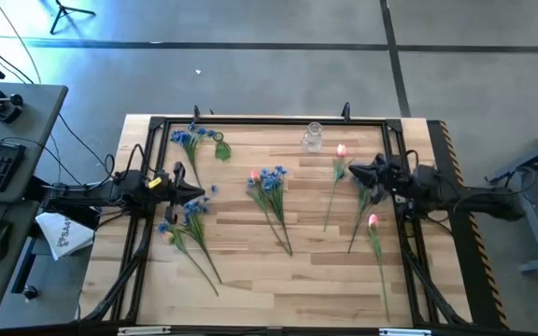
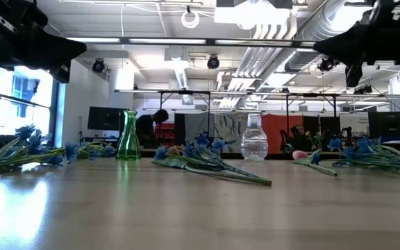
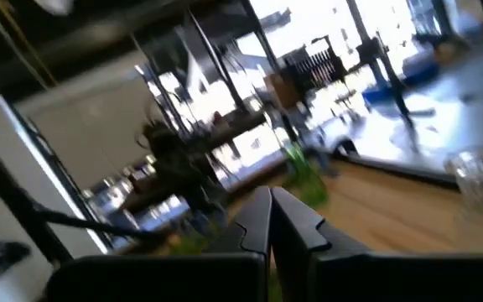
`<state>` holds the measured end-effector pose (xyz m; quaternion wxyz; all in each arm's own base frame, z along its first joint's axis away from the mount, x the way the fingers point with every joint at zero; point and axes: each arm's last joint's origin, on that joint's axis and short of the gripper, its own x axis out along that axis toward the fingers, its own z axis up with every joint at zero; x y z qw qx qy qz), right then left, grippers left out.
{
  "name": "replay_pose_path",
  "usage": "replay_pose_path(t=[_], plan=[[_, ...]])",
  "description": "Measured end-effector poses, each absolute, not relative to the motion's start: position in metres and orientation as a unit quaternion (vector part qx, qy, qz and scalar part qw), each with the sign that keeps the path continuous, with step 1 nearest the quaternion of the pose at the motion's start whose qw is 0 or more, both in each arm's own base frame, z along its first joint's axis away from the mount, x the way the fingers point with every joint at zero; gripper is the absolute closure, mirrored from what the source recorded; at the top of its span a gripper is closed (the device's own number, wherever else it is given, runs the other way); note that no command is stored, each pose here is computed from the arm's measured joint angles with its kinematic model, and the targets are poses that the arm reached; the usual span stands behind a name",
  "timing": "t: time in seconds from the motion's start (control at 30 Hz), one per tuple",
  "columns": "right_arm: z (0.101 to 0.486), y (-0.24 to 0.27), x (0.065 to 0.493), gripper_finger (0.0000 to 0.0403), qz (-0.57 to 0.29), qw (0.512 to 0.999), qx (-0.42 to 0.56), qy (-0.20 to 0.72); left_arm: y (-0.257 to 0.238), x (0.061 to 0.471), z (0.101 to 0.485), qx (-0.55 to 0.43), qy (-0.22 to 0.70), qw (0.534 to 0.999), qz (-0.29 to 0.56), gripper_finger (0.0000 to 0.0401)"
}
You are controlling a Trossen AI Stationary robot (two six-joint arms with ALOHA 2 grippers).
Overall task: Sort flowers into vase by color
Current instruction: Put the top right pink tulip into the transparent vase
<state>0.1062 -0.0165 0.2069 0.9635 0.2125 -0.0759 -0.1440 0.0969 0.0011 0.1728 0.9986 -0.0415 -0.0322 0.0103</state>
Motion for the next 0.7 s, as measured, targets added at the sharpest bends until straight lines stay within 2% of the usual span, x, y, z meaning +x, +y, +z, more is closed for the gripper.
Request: replay_pose_path(t=[0.17,0.3,0.47,0.6,0.7], plan=[[0.220,-0.021,0.130,0.0402,-0.220,0.940,0.242,0.095,0.003,0.097,0.173,-0.039,-0.032,0.998,0.043,0.0401],[0.217,-0.024,0.153,0.0389,-0.277,0.884,0.285,0.246,0.004,0.097,0.173,-0.040,-0.033,0.997,0.054,0.0401],[0.199,-0.031,0.184,0.0319,-0.332,0.803,0.335,0.365,0.005,0.097,0.173,-0.052,-0.036,0.996,0.069,0.0401],[0.182,-0.043,0.205,0.0252,-0.376,0.746,0.367,0.409,0.005,0.097,0.173,-0.054,-0.037,0.995,0.076,0.0401],[0.169,-0.053,0.217,0.0223,-0.420,0.698,0.399,0.421,0.005,0.097,0.173,-0.054,-0.037,0.995,0.076,0.0401]])
